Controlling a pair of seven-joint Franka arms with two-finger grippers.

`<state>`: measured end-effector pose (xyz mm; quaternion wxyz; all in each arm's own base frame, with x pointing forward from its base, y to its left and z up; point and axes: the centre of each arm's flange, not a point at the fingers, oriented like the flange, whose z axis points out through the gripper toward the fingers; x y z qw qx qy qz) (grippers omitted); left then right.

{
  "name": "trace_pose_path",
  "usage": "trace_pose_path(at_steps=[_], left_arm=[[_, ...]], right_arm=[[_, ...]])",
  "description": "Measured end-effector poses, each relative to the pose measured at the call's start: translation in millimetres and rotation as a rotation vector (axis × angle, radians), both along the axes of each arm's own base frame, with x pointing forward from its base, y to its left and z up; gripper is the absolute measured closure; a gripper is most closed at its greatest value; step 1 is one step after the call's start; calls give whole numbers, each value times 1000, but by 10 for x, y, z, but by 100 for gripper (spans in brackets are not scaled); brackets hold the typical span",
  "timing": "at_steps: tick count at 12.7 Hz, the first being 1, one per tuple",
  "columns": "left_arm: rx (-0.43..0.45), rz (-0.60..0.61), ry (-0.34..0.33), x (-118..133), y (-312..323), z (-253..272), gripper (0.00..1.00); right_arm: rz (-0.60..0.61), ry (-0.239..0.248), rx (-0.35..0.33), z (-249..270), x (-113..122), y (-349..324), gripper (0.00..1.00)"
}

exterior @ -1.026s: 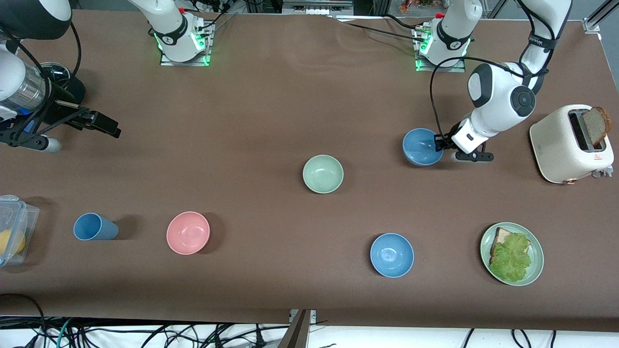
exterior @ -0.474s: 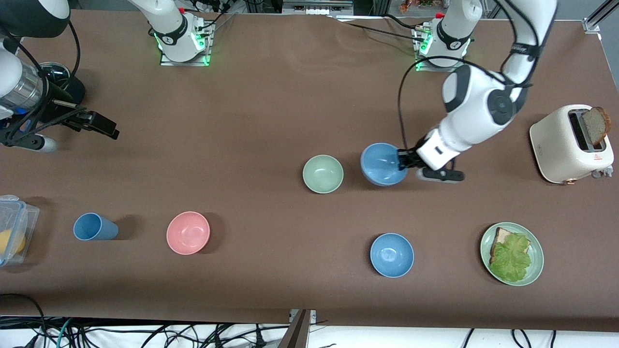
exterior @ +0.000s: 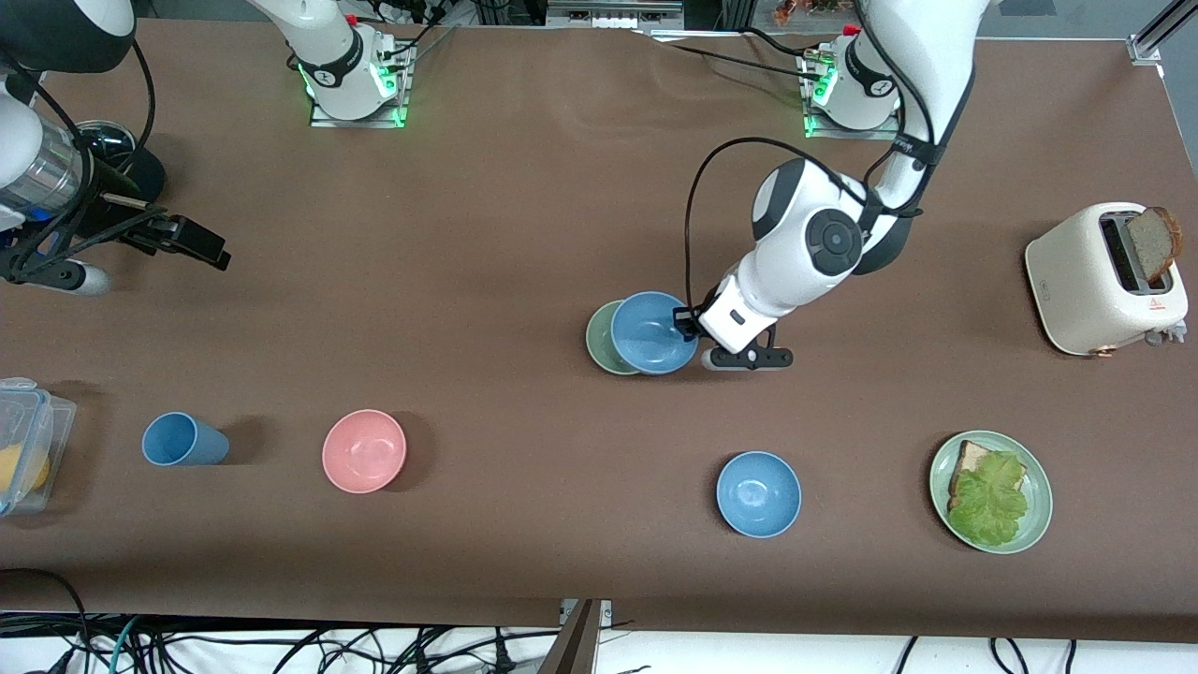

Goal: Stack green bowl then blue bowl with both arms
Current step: 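Lower the blue bowl into the green bowl and open the left gripper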

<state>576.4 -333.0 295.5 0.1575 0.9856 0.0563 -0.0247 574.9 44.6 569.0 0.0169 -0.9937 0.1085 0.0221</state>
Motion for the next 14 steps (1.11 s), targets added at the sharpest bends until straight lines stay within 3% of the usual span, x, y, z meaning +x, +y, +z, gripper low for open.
trace_pose_path(at_steps=[6, 14], left_arm=[[47, -15, 15, -46, -370, -350, 95], [104, -72, -4, -62, -389, -443, 95]], right_arm=[[-1, -3, 0, 3, 3, -4, 0], [-14, 2, 3, -24, 19, -71, 0]])
